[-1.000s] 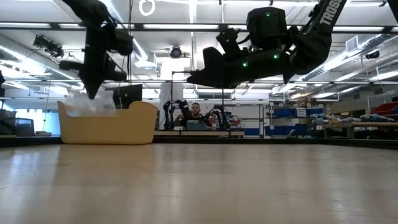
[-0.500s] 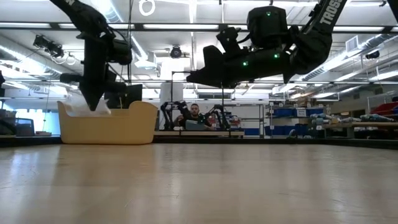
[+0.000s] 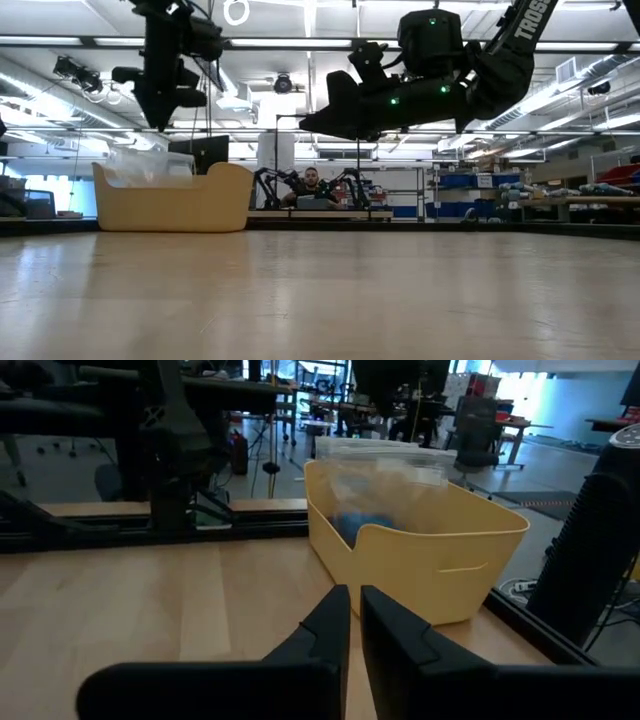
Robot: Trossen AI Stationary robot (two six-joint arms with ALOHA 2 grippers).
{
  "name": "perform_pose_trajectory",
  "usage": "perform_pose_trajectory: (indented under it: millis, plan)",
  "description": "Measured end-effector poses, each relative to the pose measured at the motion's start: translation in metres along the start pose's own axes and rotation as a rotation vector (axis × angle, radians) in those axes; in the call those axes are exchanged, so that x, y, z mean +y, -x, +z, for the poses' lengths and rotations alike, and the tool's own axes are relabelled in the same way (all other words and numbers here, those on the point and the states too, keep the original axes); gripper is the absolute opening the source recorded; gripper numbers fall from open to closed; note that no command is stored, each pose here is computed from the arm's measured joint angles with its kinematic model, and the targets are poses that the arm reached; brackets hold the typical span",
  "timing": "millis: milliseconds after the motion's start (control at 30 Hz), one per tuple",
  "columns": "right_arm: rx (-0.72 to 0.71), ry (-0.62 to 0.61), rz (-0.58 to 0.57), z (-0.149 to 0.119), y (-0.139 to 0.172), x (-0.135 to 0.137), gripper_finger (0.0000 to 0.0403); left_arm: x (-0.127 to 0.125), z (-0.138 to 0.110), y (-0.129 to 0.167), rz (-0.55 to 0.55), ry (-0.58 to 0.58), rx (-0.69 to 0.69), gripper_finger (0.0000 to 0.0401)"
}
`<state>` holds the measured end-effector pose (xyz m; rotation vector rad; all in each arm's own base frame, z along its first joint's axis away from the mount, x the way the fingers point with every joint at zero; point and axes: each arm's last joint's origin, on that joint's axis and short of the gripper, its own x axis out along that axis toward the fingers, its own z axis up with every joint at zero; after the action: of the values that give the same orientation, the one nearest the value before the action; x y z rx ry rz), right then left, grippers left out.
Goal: Roll bandage
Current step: Return to Home Position
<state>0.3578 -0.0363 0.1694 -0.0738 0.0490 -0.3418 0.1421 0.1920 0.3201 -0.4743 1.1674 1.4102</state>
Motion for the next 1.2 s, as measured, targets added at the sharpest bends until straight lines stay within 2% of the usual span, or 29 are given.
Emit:
perform_pose_trajectory:
  millis: [133, 200, 267, 333, 433, 500, 600, 767, 867, 1000, 1200]
  plan:
    - [0.004, 0.004, 0.000, 0.000, 0.000, 0.000, 0.0023, 0.001, 0.004, 0.009, -0.014, -0.034, -0.023, 0.0132]
    - [0.005, 0.016, 0.002, -0.001, 0.000, 0.000, 0.0016, 0.001, 0.004, 0.014, -0.059, -0.056, -0.025, 0.0139]
    - [0.008, 0.032, 0.008, -0.001, 0.000, 0.000, 0.0006, -0.001, 0.002, 0.022, -0.172, -0.087, -0.026, 0.0138]
    - [0.014, 0.039, 0.043, -0.002, 0.000, 0.001, 0.0003, -0.005, -0.002, 0.033, -0.333, -0.131, -0.033, 0.0128]
    - [0.022, 0.042, 0.094, -0.003, 0.000, 0.003, 0.0004, -0.016, -0.013, 0.052, -0.503, -0.215, -0.084, 0.0098]
    - [0.036, 0.054, 0.111, -0.004, 0.000, 0.003, 0.0003, -0.024, -0.021, 0.067, -0.561, -0.280, -0.176, 0.0066]
    - [0.043, 0.069, 0.134, -0.004, 0.001, 0.004, 0.0002, -0.036, -0.033, 0.089, -0.677, -0.346, -0.385, 0.0015]
    - [0.035, 0.071, 0.203, 0.000, 0.003, 0.005, 0.0001, -0.053, -0.057, 0.118, -0.897, -0.398, -0.766, 0.0009]
    - [0.032, 0.073, 0.249, 0.003, 0.010, 0.004, 0.0001, -0.063, -0.074, 0.121, -1.021, -0.445, -0.943, 0.0005]
    - [0.029, 0.078, 0.265, 0.006, 0.032, -0.006, 0.0001, -0.074, -0.097, 0.107, -1.123, -0.500, -1.065, 0.0004]
    - [0.021, 0.083, 0.304, 0.005, 0.079, -0.024, 0.0000, -0.077, -0.125, 0.072, -1.174, -0.550, -1.099, 0.0004]
